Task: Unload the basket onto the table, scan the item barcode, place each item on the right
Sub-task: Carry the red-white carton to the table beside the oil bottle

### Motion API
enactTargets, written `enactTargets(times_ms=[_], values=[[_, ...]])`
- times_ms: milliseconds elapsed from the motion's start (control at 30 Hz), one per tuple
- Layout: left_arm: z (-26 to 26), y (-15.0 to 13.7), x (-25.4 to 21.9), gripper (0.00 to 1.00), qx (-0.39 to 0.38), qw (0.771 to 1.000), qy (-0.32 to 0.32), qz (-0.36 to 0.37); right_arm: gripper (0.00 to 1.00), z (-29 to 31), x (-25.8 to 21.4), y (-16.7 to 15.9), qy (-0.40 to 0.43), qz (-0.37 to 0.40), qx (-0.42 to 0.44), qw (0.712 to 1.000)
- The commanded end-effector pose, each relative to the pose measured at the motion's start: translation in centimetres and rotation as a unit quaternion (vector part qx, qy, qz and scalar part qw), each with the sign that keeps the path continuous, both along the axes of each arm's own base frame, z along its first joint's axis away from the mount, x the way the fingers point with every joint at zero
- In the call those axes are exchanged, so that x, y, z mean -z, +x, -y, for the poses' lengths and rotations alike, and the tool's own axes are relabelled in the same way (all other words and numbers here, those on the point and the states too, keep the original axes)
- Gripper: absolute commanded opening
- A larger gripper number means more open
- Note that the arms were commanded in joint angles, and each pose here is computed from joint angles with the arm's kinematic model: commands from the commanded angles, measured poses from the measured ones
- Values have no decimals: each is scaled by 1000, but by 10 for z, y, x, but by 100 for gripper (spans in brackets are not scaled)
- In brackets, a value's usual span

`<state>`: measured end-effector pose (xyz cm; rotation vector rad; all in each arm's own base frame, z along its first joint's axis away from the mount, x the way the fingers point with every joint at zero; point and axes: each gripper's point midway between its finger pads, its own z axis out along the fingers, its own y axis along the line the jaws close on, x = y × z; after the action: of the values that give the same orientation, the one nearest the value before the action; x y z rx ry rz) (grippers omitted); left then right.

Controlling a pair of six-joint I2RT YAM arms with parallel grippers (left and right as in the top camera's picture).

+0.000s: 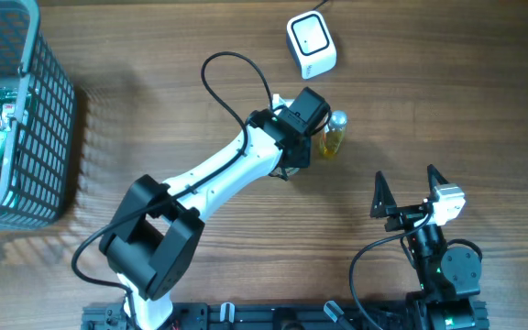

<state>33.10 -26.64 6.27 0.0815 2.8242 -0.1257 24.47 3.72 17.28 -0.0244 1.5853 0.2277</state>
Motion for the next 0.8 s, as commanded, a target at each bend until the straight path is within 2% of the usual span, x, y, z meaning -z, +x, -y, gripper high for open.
enactTargets(times_ms=[0,200,333,533,767], values=[[1,4,-2,65,-13,1000,3,13,100,2,-2,0,2,3,4,1000],[9,-4,-1,86,-3,1000,-17,-10,100,2,-2,0,2,3,4,1000],[9,-4,-4,94,12,1000,-17,-8,100,2,-2,0,2,3,4,1000],[6,3,-41,100,18,999,-32,38,99,2,-2,0,2,4,4,1000],[-7,11,-92,100,0,993,-38,111,100,2,-2,0,2,3,4,1000]])
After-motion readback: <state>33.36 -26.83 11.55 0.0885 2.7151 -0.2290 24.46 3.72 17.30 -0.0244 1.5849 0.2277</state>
